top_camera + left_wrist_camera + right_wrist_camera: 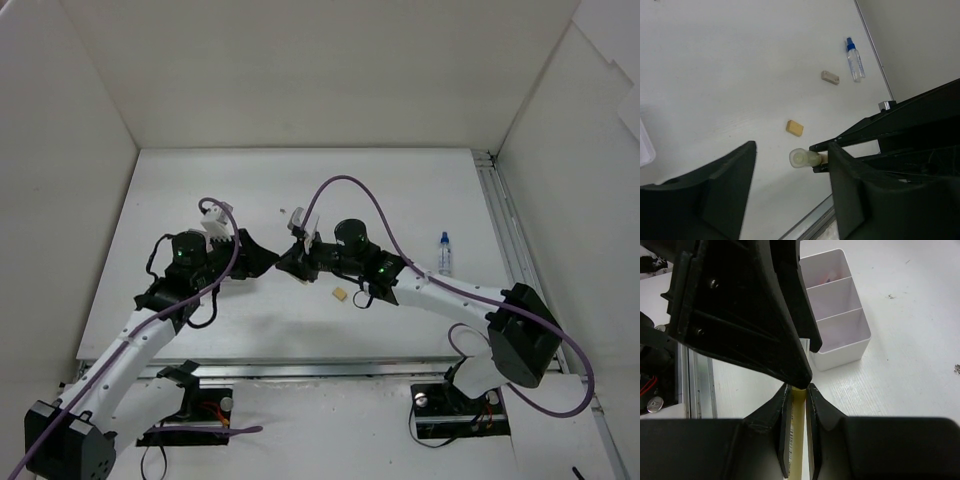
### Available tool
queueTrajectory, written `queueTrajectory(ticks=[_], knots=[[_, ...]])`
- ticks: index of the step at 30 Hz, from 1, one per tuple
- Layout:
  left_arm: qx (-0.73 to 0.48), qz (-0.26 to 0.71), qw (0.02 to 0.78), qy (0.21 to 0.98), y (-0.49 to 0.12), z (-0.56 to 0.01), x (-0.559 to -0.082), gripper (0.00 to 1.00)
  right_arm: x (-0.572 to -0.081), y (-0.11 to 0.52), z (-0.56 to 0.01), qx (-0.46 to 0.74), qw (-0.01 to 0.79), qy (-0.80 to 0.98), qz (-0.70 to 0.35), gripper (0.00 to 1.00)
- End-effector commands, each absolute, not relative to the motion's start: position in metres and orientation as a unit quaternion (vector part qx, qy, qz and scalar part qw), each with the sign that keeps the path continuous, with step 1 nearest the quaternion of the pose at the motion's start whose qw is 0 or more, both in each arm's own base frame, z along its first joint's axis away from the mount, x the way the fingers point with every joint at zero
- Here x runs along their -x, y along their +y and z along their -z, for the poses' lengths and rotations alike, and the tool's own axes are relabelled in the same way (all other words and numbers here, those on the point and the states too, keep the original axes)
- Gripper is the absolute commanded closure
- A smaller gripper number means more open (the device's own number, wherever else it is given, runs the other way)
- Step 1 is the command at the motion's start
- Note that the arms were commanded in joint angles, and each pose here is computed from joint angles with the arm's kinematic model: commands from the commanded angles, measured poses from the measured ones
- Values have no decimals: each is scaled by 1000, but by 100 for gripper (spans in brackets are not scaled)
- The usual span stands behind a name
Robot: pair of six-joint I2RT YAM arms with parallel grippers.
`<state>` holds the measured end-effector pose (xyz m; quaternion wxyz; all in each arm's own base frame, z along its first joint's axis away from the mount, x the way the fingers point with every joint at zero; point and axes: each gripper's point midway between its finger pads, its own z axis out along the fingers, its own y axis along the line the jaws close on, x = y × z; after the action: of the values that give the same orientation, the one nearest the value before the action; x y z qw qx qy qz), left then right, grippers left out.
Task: Sort the stationery into containers
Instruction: Place the pen in the storage box.
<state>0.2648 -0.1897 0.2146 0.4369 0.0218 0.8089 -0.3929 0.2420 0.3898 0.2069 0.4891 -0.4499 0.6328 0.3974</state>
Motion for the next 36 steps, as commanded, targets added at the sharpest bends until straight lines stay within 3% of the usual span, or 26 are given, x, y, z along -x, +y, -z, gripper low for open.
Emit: queueTrajectory(ticks=[1,5,12,15,16,19,23,25,26,33,36], knots=[[-30,400,493,772,-193,-259,-278,51,-235,395,-266,450,554,563,-416,100],[-34,399,495,771,-196,-259,-276,68,-240,395,-263,441,560,572,-406,100],[-42,395,495,772,-200,-259,-276,76,-240,400,-264,442,563,569,-404,100],[-41,395,494,773,-200,-259,-276,90,-241,402,-266,440,564,570,-405,100],[-41,394,495,773,-199,-260,-276,100,-243,400,-266,433,565,575,-403,98],[-37,391,504,769,-196,-264,-276,100,-248,399,-266,415,568,588,-399,91],[-27,382,529,757,-187,-276,-274,100,-250,399,-269,404,567,594,-402,70],[-13,365,543,756,-179,-279,-276,100,-250,399,-272,399,568,595,-405,18],[-9,358,553,752,-175,-286,-276,100,-251,398,-273,397,570,595,-404,2],[79,211,587,777,-113,-285,-287,100,-271,360,-277,291,606,647,-361,2],[121,140,600,779,-81,-288,-287,100,-291,319,-276,181,636,685,-306,2]])
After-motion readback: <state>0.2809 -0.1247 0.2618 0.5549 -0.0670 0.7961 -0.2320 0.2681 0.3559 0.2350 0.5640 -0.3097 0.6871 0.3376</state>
